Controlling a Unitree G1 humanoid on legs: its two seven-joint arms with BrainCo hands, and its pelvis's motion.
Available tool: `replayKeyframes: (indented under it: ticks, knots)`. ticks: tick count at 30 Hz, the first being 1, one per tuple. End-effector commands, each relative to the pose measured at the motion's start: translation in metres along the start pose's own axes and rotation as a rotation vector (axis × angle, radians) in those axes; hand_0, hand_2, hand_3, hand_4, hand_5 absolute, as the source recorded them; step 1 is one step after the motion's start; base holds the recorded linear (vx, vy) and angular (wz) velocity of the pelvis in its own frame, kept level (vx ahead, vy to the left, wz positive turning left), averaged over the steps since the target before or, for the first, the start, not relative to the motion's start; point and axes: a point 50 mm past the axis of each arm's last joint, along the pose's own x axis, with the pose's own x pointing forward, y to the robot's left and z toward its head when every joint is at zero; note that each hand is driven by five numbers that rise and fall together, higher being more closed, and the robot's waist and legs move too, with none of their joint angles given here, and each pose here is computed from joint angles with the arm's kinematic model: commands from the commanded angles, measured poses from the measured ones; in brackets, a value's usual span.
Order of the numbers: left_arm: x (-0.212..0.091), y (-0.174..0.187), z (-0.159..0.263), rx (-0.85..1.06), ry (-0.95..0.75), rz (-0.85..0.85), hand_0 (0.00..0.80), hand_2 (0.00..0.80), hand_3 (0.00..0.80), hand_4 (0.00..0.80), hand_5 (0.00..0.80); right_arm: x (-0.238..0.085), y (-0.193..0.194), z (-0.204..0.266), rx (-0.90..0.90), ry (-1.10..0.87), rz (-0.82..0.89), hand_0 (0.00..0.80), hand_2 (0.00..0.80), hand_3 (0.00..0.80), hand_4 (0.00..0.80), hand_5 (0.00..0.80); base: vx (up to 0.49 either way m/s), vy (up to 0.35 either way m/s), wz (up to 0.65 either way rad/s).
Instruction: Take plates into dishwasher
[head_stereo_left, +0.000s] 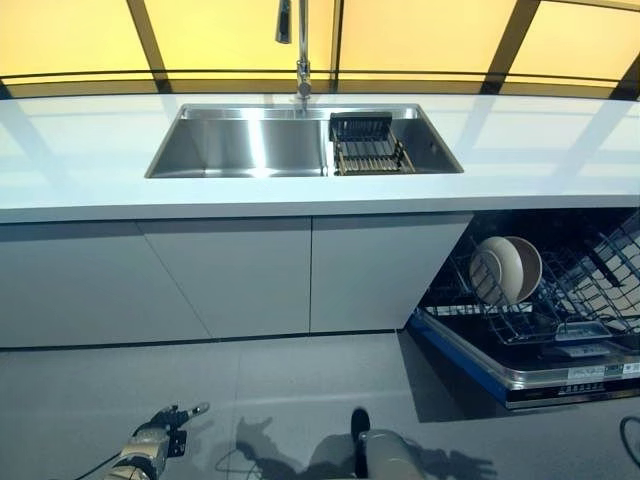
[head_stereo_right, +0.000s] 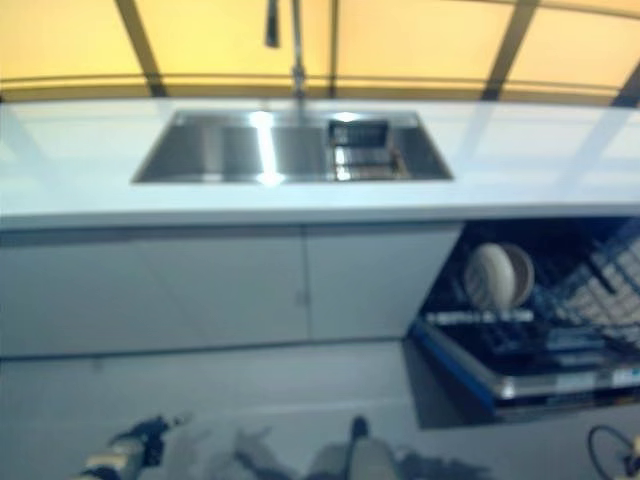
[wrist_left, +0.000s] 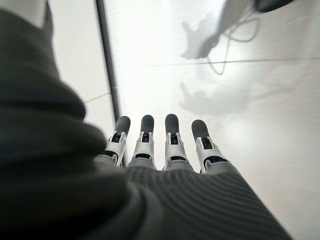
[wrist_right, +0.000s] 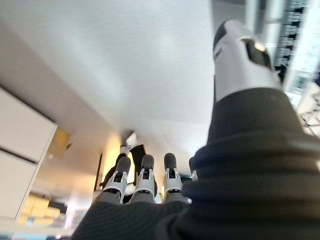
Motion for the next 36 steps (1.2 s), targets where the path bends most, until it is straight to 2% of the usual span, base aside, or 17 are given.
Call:
replayKeyframes:
  ticks: [1, 5, 9, 12, 15, 19, 22, 26, 31, 36]
  knots:
    - [-0.001, 0.011, -0.009, 0.001, 0.025, 0.031, 0.000, 0.000, 0.000, 0.000, 0.000, -0.003, -0.004, 0.016, 0.026, -0.107, -0.035, 0.000, 0.000, 0.000, 0.000, 0.000, -0.234, -0.244, -0.42]
    - [-0.004, 0.023, -0.035, -0.029, 0.073, 0.047, 0.000, 0.000, 0.000, 0.000, 0.000, -0.002, 0.024, 0.004, -0.026, -0.091, 0.044, 0.000, 0.000, 0.000, 0.000, 0.000, -0.207, -0.324, -0.61]
    - [-0.005, 0.034, -0.029, -0.035, 0.039, 0.067, 0.000, 0.000, 0.000, 0.000, 0.000, -0.003, 0.042, -0.001, -0.002, -0.085, 0.107, 0.000, 0.000, 0.000, 0.000, 0.000, -0.168, -0.427, -0.58]
    - [-0.003, 0.033, -0.004, -0.070, -0.033, 0.076, 0.000, 0.000, 0.000, 0.000, 0.000, -0.009, 0.059, 0.001, 0.132, -0.048, 0.180, 0.000, 0.000, 0.000, 0.000, 0.000, -0.280, -0.435, -0.03]
    - [-0.001, 0.015, 0.026, -0.089, -0.091, 0.041, 0.000, 0.000, 0.000, 0.000, 0.000, -0.019, 0.081, 0.008, 0.369, 0.018, 0.250, 0.000, 0.000, 0.000, 0.000, 0.000, -0.335, -0.400, 0.01]
    - [-0.001, -0.009, -0.003, -0.071, -0.041, 0.005, 0.000, 0.000, 0.000, 0.000, 0.000, -0.025, 0.104, -0.002, 0.591, 0.151, 0.396, 0.000, 0.000, 0.000, 0.000, 0.000, -0.041, -0.194, 0.17]
    - [-0.002, -0.021, -0.017, -0.113, -0.029, -0.030, 0.000, 0.000, 0.000, 0.000, 0.000, -0.025, 0.118, -0.023, 0.617, 0.228, 0.413, 0.000, 0.000, 0.000, 0.000, 0.000, -0.138, -0.113, 0.06]
    - [-0.002, -0.030, -0.014, -0.133, -0.027, -0.081, 0.000, 0.000, 0.000, 0.000, 0.000, -0.024, 0.127, -0.039, 0.713, 0.303, 0.444, 0.000, 0.000, 0.000, 0.000, 0.000, -0.146, -0.029, 0.07]
    - [-0.002, -0.038, -0.008, -0.105, -0.020, -0.115, 0.000, 0.000, 0.000, 0.000, 0.000, -0.037, 0.148, -0.020, 0.921, 0.253, 0.545, 0.000, 0.000, 0.000, 0.000, 0.000, -0.148, 0.021, 0.08]
    - [-0.003, -0.053, -0.016, -0.119, -0.008, -0.149, 0.000, 0.000, 0.000, 0.000, 0.000, -0.035, 0.132, 0.004, 1.056, 0.167, 0.515, 0.000, 0.000, 0.000, 0.000, 0.000, -0.095, 0.088, -0.02]
